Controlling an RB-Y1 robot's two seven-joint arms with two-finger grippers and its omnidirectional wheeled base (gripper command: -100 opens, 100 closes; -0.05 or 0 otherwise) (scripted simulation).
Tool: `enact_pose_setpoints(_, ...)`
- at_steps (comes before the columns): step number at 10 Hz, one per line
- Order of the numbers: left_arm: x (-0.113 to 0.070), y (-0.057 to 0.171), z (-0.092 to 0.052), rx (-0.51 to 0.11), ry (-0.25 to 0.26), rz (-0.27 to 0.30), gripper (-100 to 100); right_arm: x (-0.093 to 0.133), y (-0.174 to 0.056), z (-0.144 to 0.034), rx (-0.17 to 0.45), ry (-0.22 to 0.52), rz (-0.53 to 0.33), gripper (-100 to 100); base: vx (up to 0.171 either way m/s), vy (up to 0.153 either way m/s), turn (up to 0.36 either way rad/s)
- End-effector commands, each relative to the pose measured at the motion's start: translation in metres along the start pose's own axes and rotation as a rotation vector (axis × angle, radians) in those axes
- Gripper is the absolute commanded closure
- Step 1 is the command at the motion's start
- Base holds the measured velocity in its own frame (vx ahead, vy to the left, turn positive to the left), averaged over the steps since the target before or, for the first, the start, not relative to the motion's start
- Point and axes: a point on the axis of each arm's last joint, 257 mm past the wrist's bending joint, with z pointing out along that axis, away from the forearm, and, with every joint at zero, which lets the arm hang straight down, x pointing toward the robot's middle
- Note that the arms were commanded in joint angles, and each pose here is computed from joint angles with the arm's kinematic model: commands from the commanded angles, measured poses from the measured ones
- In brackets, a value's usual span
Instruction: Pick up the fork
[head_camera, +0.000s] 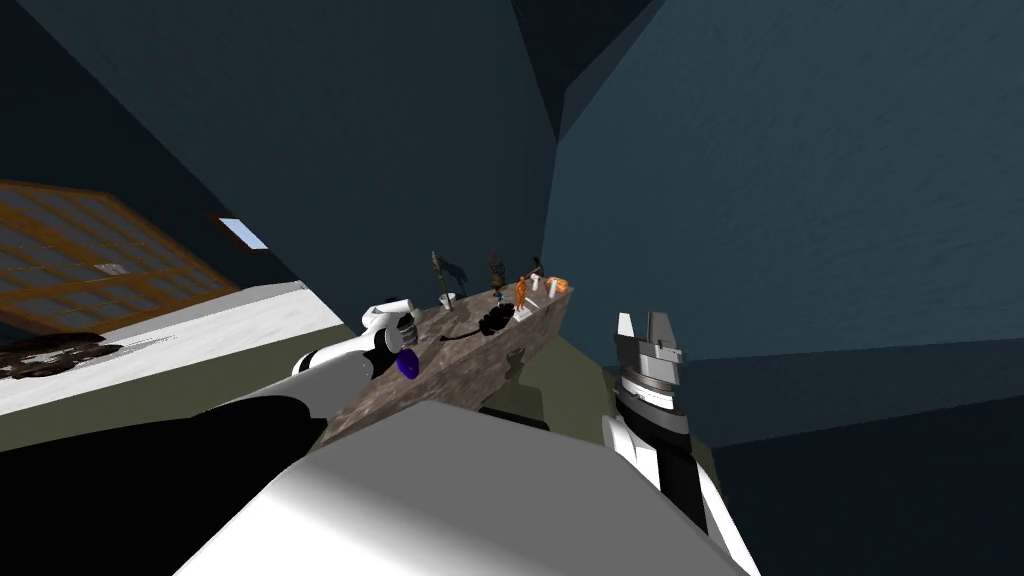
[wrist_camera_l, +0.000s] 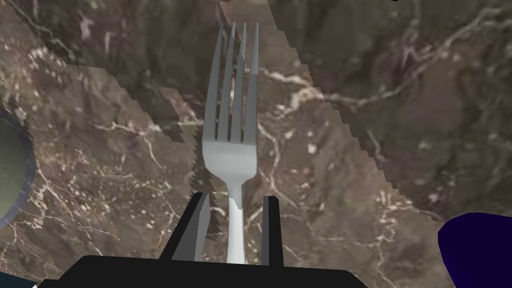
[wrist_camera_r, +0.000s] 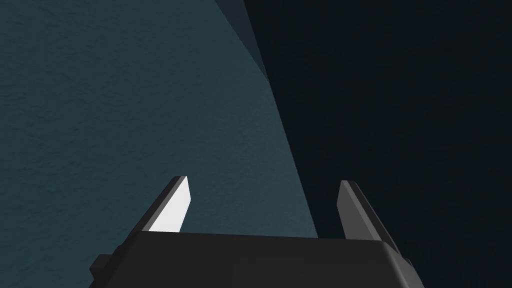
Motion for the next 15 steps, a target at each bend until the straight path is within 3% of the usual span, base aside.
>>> enact_pose_setpoints(1, 0.006, -0.002, -0.003, 0.003, 0.0, 0.036, 100, 0.0, 0.0, 0.0, 0.0, 0.0, 0.0, 0, 0.079, -0.057, 0.186)
enact_pose_setpoints(9, 0.04, -0.007, -0.012, 0.005, 0.035, 0.19, 100, 0.0, 0.0, 0.0, 0.0, 0.0, 0.0, 0, 0.081, -0.057, 0.204)
enact_pose_setpoints(15, 0.05, -0.005, -0.014, -0.003, 0.024, 0.278, 100, 0.0, 0.0, 0.0, 0.0, 0.0, 0.0, 0, 0.072, -0.064, 0.178)
